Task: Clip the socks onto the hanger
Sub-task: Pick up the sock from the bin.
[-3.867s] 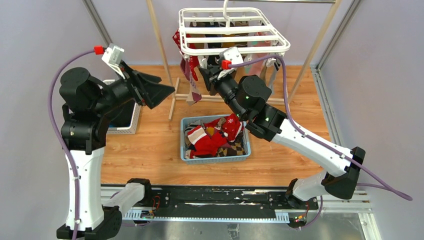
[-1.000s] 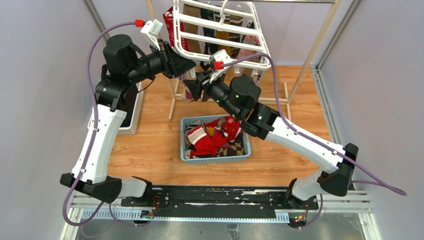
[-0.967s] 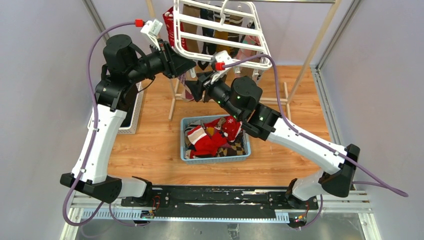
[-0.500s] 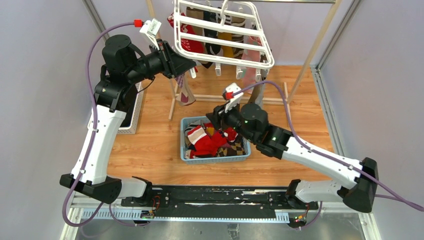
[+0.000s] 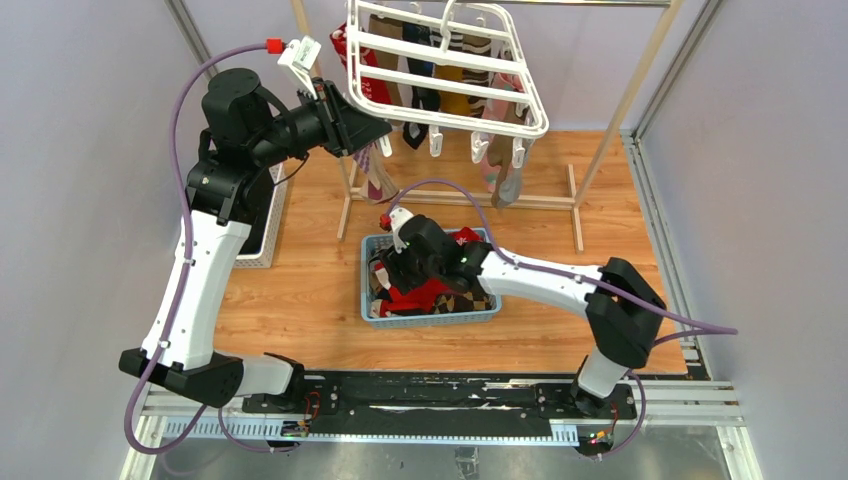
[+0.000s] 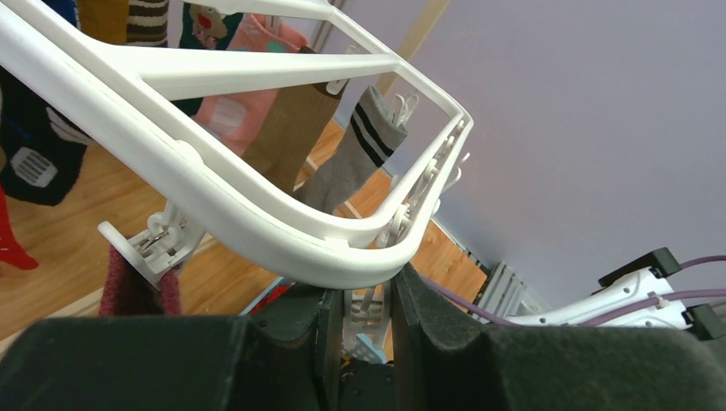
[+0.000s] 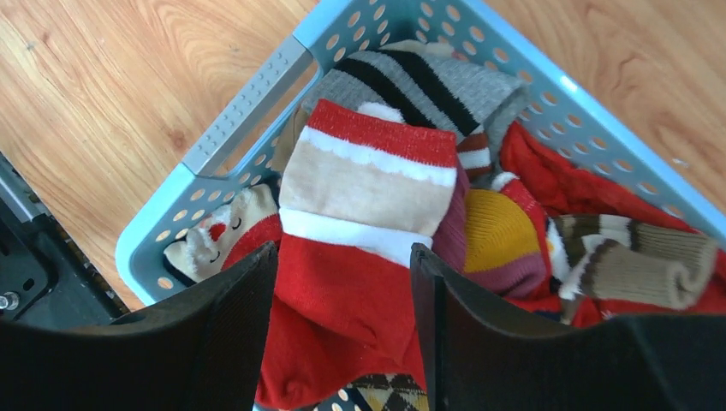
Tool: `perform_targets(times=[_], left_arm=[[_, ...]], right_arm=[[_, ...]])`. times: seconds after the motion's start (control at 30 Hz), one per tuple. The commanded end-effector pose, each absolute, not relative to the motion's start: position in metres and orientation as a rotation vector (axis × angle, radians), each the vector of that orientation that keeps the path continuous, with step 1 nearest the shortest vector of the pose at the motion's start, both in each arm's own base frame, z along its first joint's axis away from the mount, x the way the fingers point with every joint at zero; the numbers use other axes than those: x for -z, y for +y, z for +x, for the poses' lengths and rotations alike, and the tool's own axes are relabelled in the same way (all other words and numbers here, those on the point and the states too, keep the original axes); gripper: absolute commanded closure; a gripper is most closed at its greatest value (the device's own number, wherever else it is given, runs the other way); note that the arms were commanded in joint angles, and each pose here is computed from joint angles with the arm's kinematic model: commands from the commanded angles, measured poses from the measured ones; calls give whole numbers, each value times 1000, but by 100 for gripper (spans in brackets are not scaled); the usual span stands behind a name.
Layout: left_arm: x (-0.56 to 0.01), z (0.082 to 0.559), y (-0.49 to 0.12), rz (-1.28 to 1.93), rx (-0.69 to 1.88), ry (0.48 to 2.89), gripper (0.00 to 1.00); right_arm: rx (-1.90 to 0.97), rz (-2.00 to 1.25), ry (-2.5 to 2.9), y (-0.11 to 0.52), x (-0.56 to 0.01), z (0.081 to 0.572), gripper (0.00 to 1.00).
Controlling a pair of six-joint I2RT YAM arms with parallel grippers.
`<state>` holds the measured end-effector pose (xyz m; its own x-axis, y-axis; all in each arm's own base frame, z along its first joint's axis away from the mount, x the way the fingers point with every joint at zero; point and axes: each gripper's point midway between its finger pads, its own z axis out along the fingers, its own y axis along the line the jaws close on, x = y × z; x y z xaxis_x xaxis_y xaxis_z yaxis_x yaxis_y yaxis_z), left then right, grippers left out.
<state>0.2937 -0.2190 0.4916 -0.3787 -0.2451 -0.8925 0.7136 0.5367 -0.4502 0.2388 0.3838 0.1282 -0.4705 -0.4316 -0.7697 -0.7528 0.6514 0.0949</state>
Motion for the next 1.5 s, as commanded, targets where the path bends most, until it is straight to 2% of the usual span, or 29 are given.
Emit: perform_targets(times=[0.0,0.17,0.47,0.87,1.0,1.07,1.13,1.17,1.47], left_arm=[[-491,285,-219,442,1074,1674,88],[-490,284,-219,447,1068,1677,88],[-489,284,-220,457,1073,1681,88],[-488,285,-220,454,1075,1685,88],[-487,284,-220,460,1073,1685,88],[-486,285,-220,460,1071,1687,88],[-487,284,-220,462,1069,1686,88],[-487,284,-220,462,1068,1686,88],[-485,284,-218,469,1048,1687,88]], right_arm=[[-603,-902,2223,386,-114,244,42],[-635,-839,2265,386,-100,261,44],[-732,-769,2258,380,-109,278,44],[-938,-749,2282,397,-97,276,56],[-962,-727,2286,396,-98,282,63],[-982,-726,2277,398,-102,283,76],[-1002,-725,2256,398,-111,282,94],[-1011,-723,2239,398,-117,281,100],[-1093,-693,2041,381,-189,258,100]])
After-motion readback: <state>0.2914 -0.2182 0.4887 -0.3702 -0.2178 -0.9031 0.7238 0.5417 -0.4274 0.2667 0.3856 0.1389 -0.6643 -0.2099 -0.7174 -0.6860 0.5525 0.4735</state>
